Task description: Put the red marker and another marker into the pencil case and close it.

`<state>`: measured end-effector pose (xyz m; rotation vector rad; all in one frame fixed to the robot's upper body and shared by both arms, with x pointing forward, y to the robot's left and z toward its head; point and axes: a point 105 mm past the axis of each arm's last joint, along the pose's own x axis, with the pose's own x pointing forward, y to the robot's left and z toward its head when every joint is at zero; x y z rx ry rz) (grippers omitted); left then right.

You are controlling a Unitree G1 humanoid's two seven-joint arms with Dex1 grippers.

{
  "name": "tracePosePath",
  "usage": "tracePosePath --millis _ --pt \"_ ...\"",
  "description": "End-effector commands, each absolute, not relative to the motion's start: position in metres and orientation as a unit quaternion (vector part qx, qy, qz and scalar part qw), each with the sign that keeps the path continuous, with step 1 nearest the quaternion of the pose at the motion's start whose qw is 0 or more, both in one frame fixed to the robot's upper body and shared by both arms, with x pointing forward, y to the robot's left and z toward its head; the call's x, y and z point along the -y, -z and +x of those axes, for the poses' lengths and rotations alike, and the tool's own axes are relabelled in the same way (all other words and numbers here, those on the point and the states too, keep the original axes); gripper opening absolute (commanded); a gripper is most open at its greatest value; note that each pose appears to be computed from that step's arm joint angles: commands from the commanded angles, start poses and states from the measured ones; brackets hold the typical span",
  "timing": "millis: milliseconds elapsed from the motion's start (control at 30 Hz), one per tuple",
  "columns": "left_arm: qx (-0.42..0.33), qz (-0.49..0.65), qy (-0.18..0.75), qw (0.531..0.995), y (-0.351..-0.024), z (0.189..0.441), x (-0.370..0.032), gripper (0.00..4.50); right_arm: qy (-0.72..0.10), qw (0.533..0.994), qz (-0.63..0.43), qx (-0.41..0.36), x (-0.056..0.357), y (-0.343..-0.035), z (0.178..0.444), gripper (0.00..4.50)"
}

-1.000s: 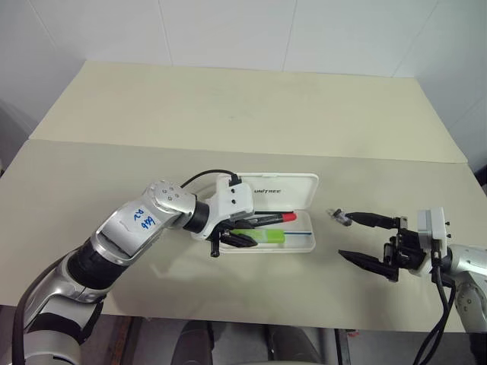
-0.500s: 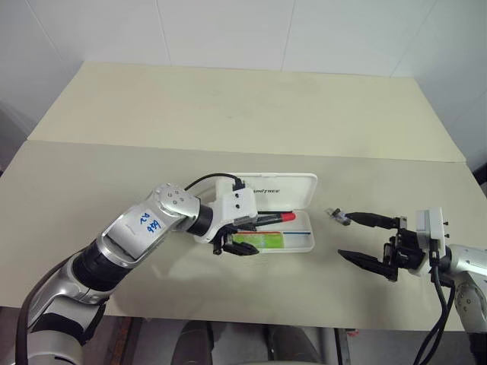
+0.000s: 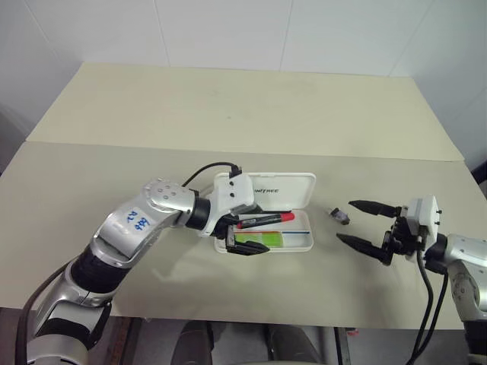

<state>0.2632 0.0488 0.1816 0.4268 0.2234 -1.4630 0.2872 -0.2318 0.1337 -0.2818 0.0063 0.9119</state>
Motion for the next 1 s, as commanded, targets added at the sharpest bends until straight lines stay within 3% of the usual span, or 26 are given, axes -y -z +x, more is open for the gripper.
tracePosePath --millis 33,267,567,700,1000 --pt "-0.023 0.166 0.687 0.707 -0.204 0.249 -0.053 4.47 -0.422 0.897 -0.128 -0.005 0.233 -0.133 0.296 4.5" --pt "0.019 0.132 0.687 0.714 -0.216 0.24 -0.082 4.47 -0.415 0.902 -0.101 -0.056 0.222 -0.115 0.309 4.5" --pt "0.017 0.177 0.626 0.76 -0.219 0.253 -0.132 4.47 -0.385 0.909 -0.091 -0.132 0.229 -0.085 0.317 4.5" --pt "0.027 0.185 0.611 0.77 -0.225 0.255 -0.143 4.5 -0.372 0.915 -0.087 -0.13 0.231 -0.086 0.322 3.55" --pt "0.066 0.168 0.588 0.789 -0.235 0.252 -0.167 4.5 -0.381 0.913 -0.119 -0.085 0.23 -0.112 0.324 0.41"
